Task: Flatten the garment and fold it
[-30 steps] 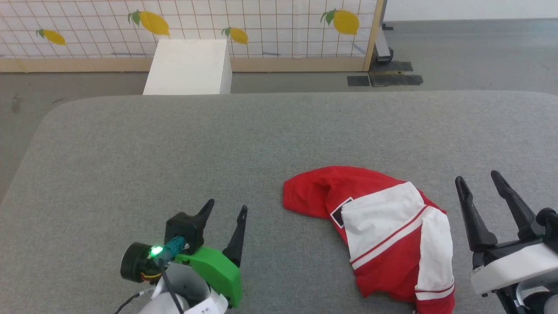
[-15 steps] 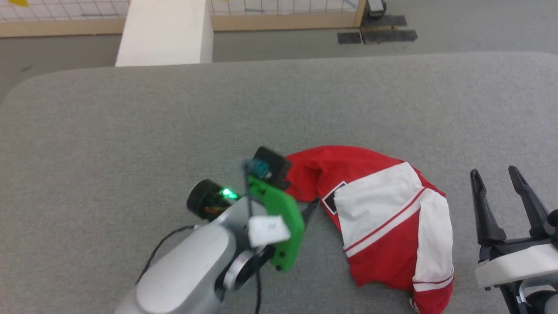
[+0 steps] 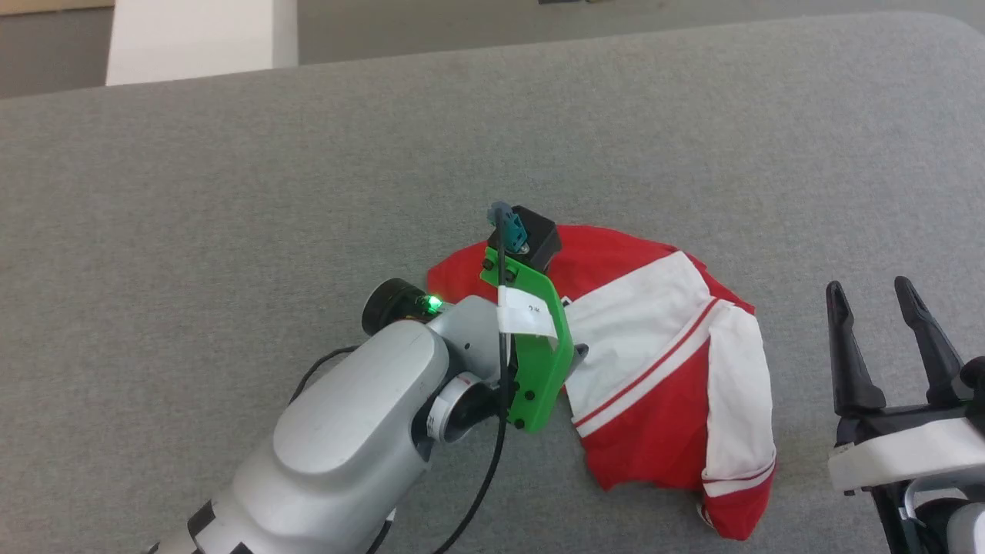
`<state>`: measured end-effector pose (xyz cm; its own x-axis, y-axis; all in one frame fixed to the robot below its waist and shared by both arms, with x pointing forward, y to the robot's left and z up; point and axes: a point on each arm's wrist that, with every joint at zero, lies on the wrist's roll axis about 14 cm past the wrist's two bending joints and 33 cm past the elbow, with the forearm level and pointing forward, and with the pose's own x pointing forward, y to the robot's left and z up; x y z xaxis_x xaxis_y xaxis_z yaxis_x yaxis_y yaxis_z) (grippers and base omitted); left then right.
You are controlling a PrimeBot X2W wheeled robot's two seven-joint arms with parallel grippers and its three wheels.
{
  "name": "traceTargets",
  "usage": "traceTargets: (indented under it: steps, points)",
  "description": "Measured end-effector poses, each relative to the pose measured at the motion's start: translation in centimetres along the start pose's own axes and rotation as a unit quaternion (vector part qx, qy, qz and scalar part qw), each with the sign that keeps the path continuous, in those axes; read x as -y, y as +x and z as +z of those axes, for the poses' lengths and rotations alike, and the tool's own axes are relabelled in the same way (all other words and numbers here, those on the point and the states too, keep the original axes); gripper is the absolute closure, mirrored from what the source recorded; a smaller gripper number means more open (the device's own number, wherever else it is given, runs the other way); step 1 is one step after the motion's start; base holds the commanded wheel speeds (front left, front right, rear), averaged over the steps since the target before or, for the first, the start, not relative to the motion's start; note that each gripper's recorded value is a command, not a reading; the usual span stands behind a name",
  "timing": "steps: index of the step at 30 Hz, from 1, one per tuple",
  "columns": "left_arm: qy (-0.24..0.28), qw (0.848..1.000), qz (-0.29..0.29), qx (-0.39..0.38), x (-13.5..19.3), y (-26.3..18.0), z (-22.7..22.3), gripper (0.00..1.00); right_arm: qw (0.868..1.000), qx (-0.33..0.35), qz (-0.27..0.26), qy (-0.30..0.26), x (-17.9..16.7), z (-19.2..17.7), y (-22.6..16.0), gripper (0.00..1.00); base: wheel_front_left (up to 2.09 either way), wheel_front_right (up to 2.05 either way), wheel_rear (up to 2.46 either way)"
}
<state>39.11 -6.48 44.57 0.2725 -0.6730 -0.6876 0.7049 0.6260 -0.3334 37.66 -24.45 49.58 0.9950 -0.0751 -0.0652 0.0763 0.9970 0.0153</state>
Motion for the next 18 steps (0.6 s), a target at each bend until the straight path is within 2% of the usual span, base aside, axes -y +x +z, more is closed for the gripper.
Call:
traceTargets:
  steps: [10,11,12,13,18]
  points:
    - [-0.008,0.999,-0.019,-0.027,-0.2,2.2,-1.0,0.00,1.000,-0.019,-0.018,-0.002,0.7,-1.6,0.4,0.00,0.00,0.00,0.00]
    - [-0.009,0.999,-0.022,-0.030,-0.2,2.4,-1.2,0.57,1.000,-0.022,-0.020,-0.002,0.7,-1.9,0.4,0.00,0.00,0.00,0.00]
    - [-0.009,0.999,-0.026,-0.032,-0.2,2.5,-1.3,0.89,1.000,-0.024,-0.020,-0.002,0.7,-2.0,0.4,0.00,0.00,0.00,0.00]
    - [-0.010,0.999,-0.028,-0.031,-0.1,2.6,-1.3,1.00,0.999,-0.025,-0.021,-0.002,0.7,-2.1,0.4,0.00,0.00,0.00,0.00]
    - [-0.012,1.000,-0.026,-0.010,-0.3,2.3,-0.7,1.00,0.999,-0.030,-0.023,-0.004,0.7,-2.6,0.4,0.00,0.00,0.00,0.00]
